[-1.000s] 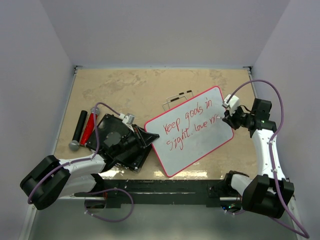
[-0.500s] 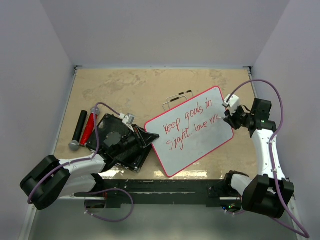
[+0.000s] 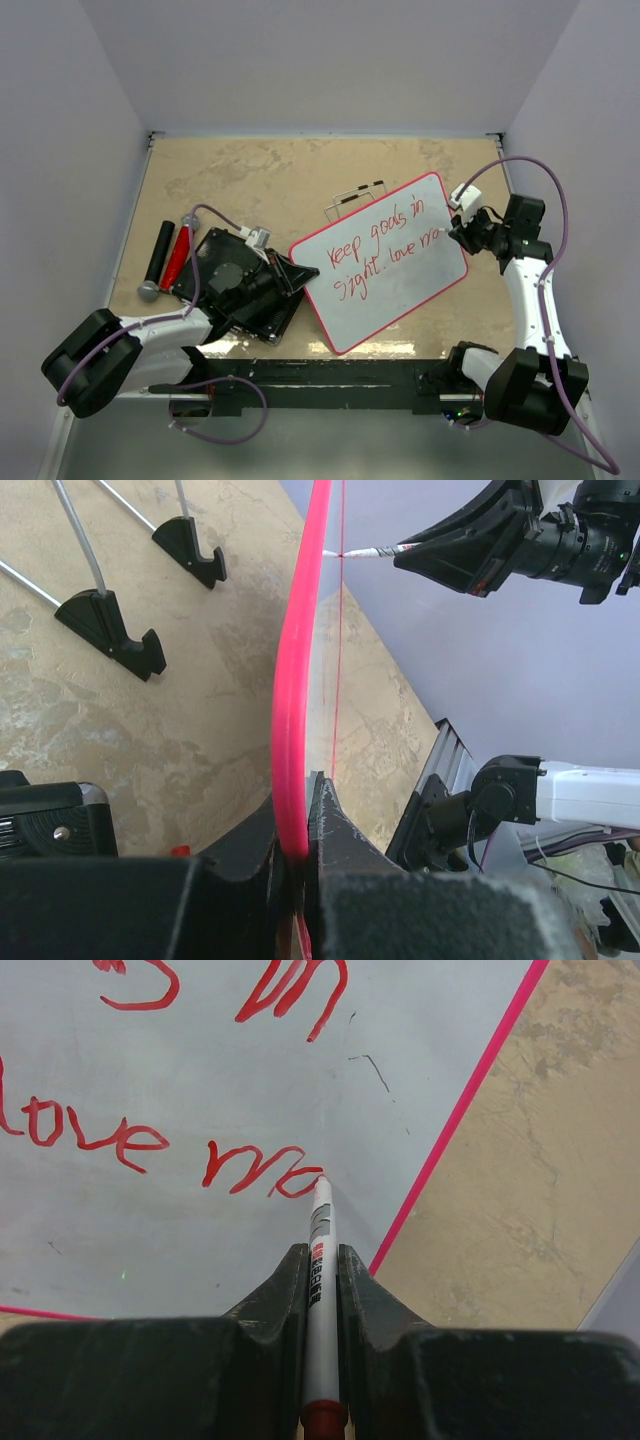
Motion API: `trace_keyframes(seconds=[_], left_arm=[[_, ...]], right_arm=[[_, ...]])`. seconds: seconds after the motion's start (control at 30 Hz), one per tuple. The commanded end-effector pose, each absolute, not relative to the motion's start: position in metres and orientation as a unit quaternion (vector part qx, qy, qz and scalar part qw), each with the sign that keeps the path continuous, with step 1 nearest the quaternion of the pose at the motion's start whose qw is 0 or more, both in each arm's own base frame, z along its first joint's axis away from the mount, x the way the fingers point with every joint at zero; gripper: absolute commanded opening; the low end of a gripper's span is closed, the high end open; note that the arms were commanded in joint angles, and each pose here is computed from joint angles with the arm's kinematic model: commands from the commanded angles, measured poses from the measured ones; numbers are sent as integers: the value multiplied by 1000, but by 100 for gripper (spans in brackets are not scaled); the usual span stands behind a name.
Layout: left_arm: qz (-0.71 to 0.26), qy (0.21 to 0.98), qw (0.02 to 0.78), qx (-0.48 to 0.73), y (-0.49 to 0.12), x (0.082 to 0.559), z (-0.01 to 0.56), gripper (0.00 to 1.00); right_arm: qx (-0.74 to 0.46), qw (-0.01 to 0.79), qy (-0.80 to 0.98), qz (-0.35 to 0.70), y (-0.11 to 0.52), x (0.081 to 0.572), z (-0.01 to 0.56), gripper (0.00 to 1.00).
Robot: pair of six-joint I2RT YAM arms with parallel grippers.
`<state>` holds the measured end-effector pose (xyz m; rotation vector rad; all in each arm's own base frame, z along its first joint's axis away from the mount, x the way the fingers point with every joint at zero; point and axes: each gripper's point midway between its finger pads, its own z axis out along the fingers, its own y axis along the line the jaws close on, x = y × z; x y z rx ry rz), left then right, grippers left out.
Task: Write a sentence on the whiteboard
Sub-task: Pick up the sentence from the whiteboard.
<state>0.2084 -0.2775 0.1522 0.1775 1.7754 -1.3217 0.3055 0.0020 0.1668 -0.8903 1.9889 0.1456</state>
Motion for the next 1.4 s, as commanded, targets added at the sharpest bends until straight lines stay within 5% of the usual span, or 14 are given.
trace_keyframes(seconds=[0.0, 0.33, 0.8, 1.37], left_arm=[[-473, 774, 398, 136, -273, 193, 97, 0], [-473, 775, 395, 136, -273, 192, 96, 0], [-473, 776, 396, 135, -273, 192, 95, 0], [-476, 774, 394, 138, -275, 192, 95, 0]], right_arm=[[-377, 465, 799, 57, 2, 310, 172, 0], [-379, 420, 824, 23, -12, 291, 148, 0], [-372, 509, 776, 25, 0, 316, 211, 0], [-370, 483, 792, 37, -4, 323, 182, 0]])
